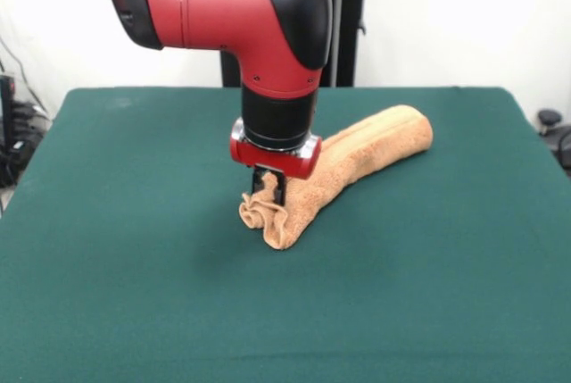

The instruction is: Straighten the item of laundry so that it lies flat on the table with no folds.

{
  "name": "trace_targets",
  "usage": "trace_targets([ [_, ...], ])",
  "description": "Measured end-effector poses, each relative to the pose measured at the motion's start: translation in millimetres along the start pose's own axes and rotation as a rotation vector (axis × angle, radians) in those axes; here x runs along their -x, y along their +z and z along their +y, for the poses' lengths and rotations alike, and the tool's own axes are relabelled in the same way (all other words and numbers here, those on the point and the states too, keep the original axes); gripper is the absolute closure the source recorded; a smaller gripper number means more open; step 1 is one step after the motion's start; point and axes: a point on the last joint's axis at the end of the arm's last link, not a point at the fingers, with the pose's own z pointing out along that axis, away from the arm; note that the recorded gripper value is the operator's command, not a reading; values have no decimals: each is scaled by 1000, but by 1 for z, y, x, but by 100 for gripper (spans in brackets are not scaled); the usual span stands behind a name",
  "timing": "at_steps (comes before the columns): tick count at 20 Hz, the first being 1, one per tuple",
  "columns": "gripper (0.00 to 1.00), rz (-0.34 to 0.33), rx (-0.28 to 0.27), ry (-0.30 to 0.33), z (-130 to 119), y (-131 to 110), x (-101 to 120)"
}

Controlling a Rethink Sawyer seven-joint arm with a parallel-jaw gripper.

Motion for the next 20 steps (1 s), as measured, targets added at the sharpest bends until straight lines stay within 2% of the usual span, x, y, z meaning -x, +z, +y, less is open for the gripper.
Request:
trace_targets([
  [20,100,14,8,31,-1,-8,3],
])
